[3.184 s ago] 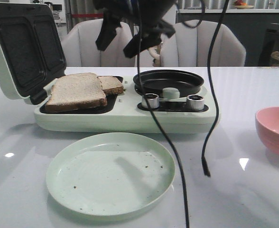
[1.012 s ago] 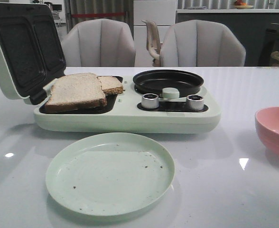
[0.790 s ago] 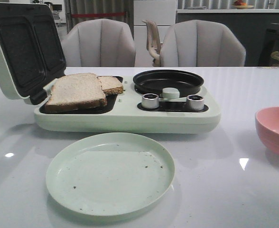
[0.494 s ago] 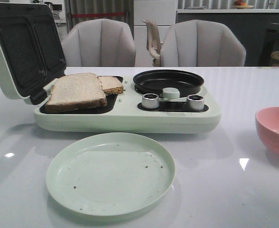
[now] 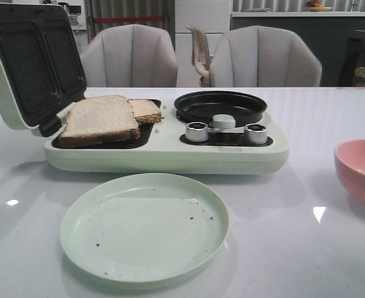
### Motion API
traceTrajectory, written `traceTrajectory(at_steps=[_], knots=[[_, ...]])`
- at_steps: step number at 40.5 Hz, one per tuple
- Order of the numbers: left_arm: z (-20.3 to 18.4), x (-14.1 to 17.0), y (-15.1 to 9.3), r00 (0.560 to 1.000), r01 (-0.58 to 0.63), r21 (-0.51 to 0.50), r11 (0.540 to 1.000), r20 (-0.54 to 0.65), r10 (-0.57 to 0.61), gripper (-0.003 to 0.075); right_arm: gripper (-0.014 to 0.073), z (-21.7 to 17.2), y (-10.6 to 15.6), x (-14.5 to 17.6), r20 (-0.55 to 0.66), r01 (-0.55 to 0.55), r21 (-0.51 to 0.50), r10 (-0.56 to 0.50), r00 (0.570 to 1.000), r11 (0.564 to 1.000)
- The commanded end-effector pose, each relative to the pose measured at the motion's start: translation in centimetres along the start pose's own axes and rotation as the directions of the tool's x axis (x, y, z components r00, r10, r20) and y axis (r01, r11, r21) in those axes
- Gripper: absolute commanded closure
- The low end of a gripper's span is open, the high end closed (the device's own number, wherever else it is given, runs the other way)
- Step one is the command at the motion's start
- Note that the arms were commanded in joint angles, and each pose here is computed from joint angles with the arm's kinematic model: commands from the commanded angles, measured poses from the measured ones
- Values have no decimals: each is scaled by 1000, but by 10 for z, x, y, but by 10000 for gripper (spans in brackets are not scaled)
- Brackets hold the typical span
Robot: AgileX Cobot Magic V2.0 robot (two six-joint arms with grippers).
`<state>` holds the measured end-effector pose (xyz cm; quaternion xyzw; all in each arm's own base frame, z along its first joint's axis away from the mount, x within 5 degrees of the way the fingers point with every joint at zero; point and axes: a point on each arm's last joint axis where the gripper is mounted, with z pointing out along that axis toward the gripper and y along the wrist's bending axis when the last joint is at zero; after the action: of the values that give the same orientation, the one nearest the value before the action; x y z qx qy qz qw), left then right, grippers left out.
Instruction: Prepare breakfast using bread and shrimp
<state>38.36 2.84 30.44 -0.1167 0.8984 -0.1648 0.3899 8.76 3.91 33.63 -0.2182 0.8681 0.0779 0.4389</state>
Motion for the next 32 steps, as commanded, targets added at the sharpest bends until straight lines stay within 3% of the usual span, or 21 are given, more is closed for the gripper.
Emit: traceTrajectory(at_steps=[1, 19, 32], knots=[[-15, -16, -24, 992, 23, 71, 997, 123, -32, 610, 79, -6, -2, -12, 91, 5, 17, -7, 996, 1000], [-6, 14, -92, 1000, 27, 272, 962, -21, -22, 610, 79, -6, -2, -12, 91, 5, 17, -7, 996, 1000], [-26, 44, -133, 954, -247, 389, 888, -62, 293, 610, 79, -6, -2, -12, 91, 5, 17, -7, 996, 1000]])
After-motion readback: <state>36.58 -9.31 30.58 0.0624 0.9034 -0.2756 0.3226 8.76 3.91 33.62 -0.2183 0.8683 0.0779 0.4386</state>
